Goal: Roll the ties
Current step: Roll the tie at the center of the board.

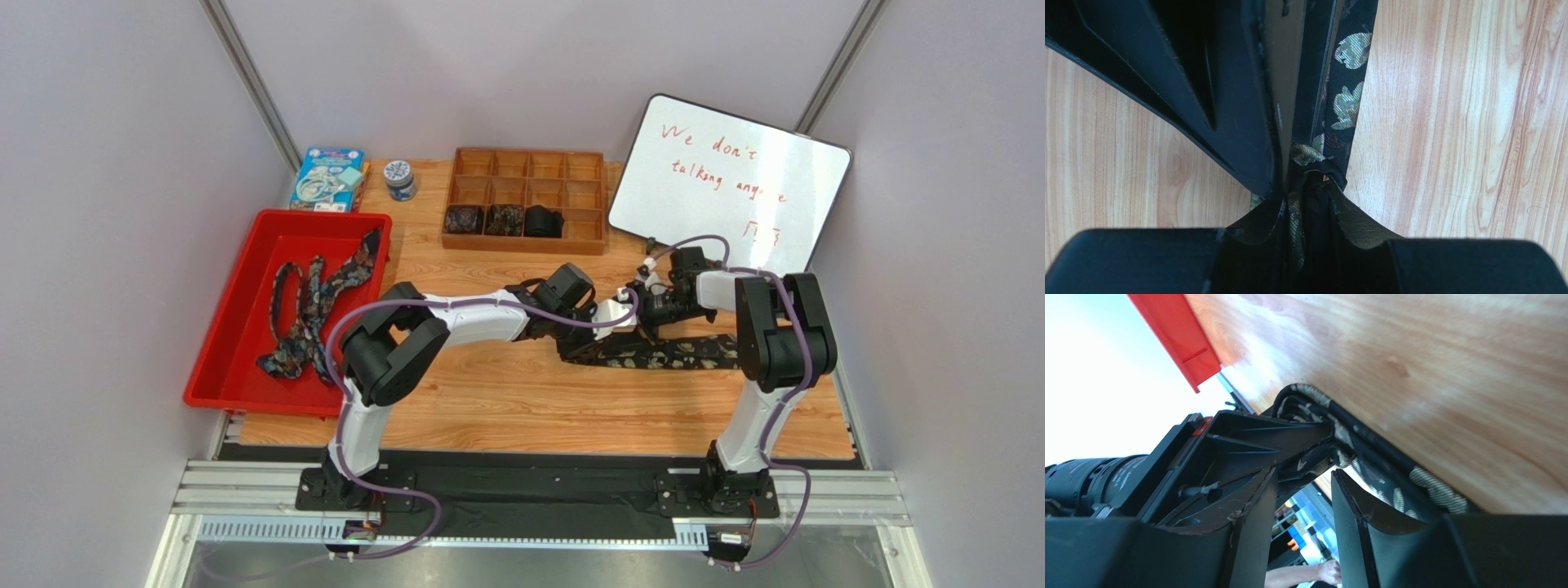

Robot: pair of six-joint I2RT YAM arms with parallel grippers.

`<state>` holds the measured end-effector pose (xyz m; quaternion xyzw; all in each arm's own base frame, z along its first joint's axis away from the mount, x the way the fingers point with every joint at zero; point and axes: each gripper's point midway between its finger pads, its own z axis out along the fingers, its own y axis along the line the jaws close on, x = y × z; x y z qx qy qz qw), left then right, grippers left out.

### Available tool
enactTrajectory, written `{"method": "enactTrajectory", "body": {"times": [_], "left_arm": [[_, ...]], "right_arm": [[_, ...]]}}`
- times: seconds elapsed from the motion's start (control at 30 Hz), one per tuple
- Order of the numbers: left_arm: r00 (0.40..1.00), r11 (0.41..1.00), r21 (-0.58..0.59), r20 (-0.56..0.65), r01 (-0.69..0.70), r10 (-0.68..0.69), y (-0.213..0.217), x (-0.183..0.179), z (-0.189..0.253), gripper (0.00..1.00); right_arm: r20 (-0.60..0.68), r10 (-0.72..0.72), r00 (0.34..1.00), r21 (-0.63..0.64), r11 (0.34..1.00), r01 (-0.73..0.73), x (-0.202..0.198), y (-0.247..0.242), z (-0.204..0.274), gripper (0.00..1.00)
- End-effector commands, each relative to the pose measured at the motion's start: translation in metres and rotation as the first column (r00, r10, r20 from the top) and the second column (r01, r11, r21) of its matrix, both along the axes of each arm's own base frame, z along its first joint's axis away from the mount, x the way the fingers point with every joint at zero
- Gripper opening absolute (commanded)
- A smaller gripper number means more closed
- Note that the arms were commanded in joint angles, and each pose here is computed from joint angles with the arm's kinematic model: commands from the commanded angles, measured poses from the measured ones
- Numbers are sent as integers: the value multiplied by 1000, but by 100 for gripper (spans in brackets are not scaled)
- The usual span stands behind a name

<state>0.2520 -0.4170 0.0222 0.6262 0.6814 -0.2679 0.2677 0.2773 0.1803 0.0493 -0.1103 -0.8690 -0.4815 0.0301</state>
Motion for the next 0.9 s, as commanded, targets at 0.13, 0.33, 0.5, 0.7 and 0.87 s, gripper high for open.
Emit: {"method": "enactTrajectory", "body": {"times": [0.13,0.33,0.5,0.7,0.87], "left_arm": [[989,987,162,-144,14,10,34,-31,-50,9],[985,985,170,-172,10,19,39,-37,-54,9],[982,985,174,-190,15,19,40,-40,-59,9],[979,985,170,-203,14,22,38,-40,-62,11],[976,986,168,-218,13,24,39,-43,-65,13]], "right_arm": [[29,28,999,85,996,-31,-10,3,19,43],[76,29,997,118,992,-38,-6,4,12,43],[121,28,992,142,989,-45,-1,6,10,44],[160,38,986,191,979,-68,-5,9,16,44],[175,48,983,215,973,-86,-10,10,18,44]]}}
